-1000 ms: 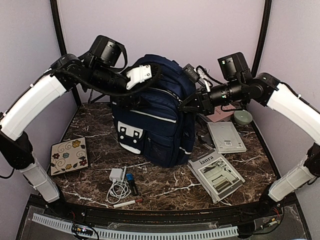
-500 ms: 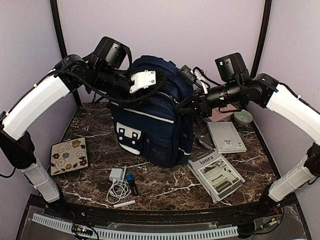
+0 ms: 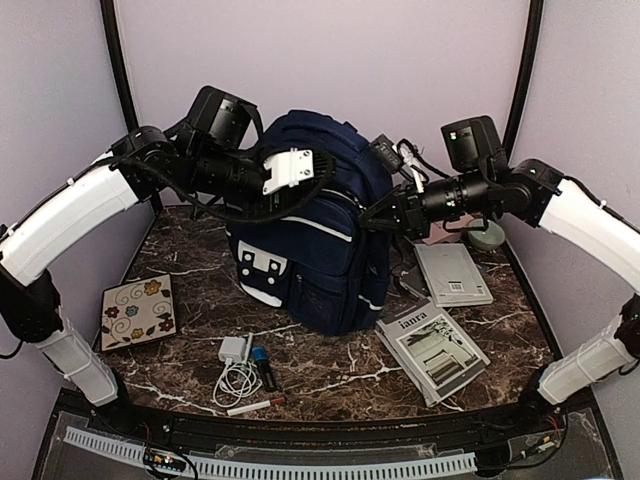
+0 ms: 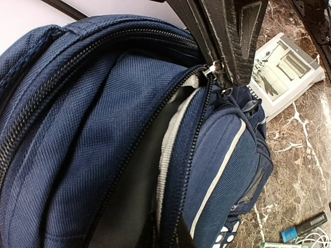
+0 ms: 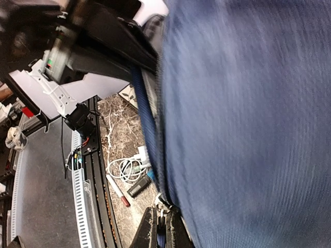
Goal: Pack the student bag
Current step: Unzip the second largest pocket of the student bag.
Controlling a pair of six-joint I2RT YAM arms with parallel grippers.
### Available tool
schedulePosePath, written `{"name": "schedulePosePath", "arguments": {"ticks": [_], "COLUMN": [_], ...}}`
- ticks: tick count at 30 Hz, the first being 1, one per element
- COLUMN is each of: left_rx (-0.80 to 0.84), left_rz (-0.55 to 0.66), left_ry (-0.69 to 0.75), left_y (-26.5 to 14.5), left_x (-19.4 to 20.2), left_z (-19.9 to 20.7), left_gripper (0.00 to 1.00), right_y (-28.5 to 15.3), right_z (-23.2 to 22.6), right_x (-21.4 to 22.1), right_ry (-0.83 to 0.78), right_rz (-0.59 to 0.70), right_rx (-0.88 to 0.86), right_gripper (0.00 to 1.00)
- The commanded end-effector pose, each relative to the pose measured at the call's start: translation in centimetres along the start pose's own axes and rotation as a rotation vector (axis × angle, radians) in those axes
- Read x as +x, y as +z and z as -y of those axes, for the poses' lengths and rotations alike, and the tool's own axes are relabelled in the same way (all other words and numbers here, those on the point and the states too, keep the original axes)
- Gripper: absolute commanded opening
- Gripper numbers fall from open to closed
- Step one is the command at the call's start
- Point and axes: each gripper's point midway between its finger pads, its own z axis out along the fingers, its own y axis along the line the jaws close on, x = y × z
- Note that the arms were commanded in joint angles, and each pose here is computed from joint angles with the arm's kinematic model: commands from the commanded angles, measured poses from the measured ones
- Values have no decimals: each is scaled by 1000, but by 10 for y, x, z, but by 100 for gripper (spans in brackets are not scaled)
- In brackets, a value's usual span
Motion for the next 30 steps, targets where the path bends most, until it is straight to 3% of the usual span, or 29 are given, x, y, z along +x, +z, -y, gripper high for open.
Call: {"name": "schedulePosePath", "arguments": {"ticks": [1,11,19,30], "left_rx": [-246,-361,-490,-375], "left_rz": [89,220,217,298], "left_ry": [-97,-198,-258,-164], "left_y": [-47,-83,-95,-86], "left_x": [-7,-5,5,-3], "left_z": [-59,-90,-119,-86], "left_gripper": [0,0,0,0], "right_y": [-12,6,27,42], "right_z": [16,24,30,32], "right_x": [44,129,178,193], "right_ry": [160,368,516,539], "right_rz": [-54,-81,-90,-112], "right_rx": [-12,-68,-74,-51], "right_gripper": [0,0,0,0]}}
